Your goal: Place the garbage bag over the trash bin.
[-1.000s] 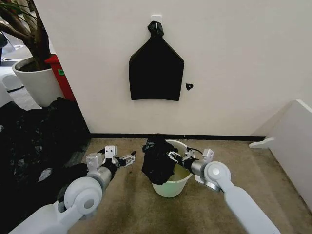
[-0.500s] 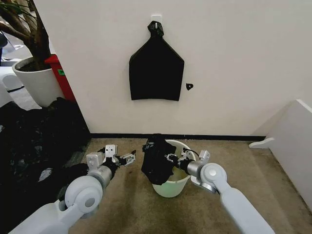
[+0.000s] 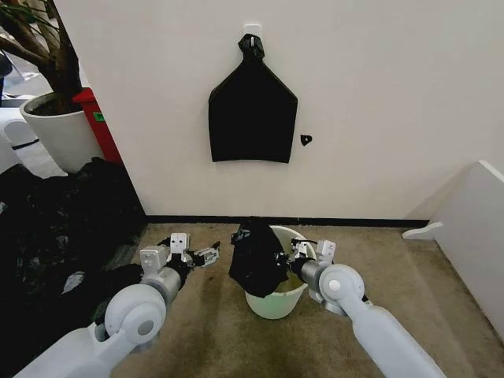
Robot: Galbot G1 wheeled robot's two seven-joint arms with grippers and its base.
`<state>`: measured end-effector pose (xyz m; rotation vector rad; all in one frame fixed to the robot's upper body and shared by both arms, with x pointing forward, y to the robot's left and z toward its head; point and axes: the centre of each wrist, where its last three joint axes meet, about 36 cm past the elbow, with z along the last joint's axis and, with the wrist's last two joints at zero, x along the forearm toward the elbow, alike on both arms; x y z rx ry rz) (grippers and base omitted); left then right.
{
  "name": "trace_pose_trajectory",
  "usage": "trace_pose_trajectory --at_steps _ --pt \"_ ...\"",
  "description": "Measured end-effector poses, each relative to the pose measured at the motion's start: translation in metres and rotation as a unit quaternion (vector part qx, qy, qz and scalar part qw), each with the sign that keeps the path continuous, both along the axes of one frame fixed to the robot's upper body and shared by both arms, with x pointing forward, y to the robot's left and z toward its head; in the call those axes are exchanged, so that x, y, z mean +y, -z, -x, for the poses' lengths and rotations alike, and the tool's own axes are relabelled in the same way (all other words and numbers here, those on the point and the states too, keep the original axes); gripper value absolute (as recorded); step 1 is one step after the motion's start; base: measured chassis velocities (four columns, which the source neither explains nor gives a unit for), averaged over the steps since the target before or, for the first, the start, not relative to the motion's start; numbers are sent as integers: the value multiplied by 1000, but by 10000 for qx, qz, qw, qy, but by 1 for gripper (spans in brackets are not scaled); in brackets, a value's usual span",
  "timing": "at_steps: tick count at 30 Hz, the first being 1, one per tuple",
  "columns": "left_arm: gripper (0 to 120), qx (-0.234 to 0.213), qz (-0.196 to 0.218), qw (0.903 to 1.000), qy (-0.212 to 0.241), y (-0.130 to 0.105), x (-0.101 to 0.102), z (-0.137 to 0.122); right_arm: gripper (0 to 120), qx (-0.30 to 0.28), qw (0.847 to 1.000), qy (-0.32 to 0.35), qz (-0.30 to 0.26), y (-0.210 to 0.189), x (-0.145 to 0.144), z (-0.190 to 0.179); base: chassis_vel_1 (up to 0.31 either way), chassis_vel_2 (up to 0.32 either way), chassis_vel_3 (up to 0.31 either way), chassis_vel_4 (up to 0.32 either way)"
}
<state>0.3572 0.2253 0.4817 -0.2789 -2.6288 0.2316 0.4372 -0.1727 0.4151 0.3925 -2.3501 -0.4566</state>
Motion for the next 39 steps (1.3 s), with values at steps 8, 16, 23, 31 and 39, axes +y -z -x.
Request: trace_pose_trajectory --at_steps 8,16,23,31,39 --pt "100 104 -145 9993 324 1 -10 -14 0 -349 9978 -115 552 -27 16 22 0 0 0 0" --pt "100 564 -288 9963 578 10 -34 -44 0 -390 9977 -166 533 -33 13 24 0 0 0 0" --pt "100 1000 -355 9924 622 12 -66 -61 0 -396 9979 -146 483 -35 10 22 0 0 0 0" --pt "94 1472 -473 9864 553 17 -88 -77 0 -365 9985 -102 393 -36 5 19 0 0 0 0" --pt "68 1763 -424 9824 438 21 -104 -87 0 -336 9987 -85 377 -36 2 19 0 0 0 0"
